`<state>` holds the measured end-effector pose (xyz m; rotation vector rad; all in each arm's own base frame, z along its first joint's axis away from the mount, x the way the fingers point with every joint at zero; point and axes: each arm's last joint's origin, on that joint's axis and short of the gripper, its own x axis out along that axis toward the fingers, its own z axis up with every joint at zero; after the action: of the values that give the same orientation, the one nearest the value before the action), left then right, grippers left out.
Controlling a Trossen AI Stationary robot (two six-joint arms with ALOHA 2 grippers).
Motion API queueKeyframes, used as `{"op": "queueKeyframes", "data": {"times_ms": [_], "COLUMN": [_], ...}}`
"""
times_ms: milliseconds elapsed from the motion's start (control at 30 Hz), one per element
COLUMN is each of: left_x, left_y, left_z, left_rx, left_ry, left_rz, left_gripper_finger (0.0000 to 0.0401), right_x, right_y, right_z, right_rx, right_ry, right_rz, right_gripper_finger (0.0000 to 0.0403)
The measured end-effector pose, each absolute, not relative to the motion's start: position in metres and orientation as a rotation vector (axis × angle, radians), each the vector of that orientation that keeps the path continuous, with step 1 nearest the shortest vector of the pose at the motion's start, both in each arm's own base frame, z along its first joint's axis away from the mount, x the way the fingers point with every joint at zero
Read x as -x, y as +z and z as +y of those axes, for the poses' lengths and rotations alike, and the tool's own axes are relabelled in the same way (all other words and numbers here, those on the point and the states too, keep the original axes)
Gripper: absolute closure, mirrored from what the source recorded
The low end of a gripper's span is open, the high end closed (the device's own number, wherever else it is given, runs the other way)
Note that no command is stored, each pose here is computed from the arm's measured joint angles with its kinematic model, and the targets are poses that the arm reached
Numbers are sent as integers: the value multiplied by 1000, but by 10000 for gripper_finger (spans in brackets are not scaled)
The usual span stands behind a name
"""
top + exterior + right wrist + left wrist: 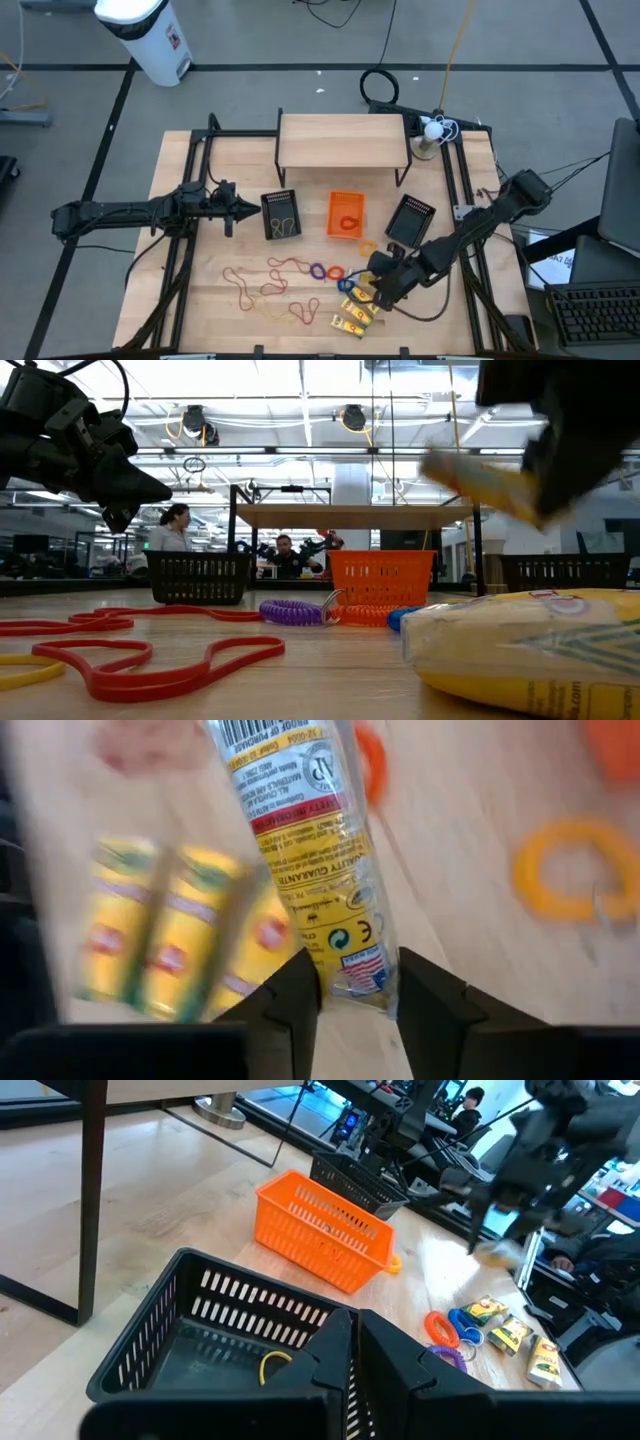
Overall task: Pick & Place Office Desk Supplies
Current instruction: Put the yellow crayon box into the right black bin
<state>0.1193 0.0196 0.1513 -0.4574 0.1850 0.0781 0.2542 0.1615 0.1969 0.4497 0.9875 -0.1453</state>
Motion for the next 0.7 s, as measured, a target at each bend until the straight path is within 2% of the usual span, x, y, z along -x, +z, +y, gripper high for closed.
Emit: {"op": "queueKeyframes", "data": {"times_ms": [200,433,567,700], "left_x": [-119,-119,-119,-119], "left_y": [151,151,151,151], "left_z": [20,20,20,21], "left_rx": [458,459,456,455], "left_ry": [78,78,98,120], "left_rz": [185,185,182,177], "left_gripper_finger": [377,377,377,377], "right_x": [-249,-223,-210,-200], "right_y": [241,289,290,270], "right_z": [164,156,132,108], "right_rx": [-328,-136,-136,-145], "right_ry": [-10,110,95,36], "right_rz": [706,389,238,191], "right_gripper_finger": [304,305,308,309]}}
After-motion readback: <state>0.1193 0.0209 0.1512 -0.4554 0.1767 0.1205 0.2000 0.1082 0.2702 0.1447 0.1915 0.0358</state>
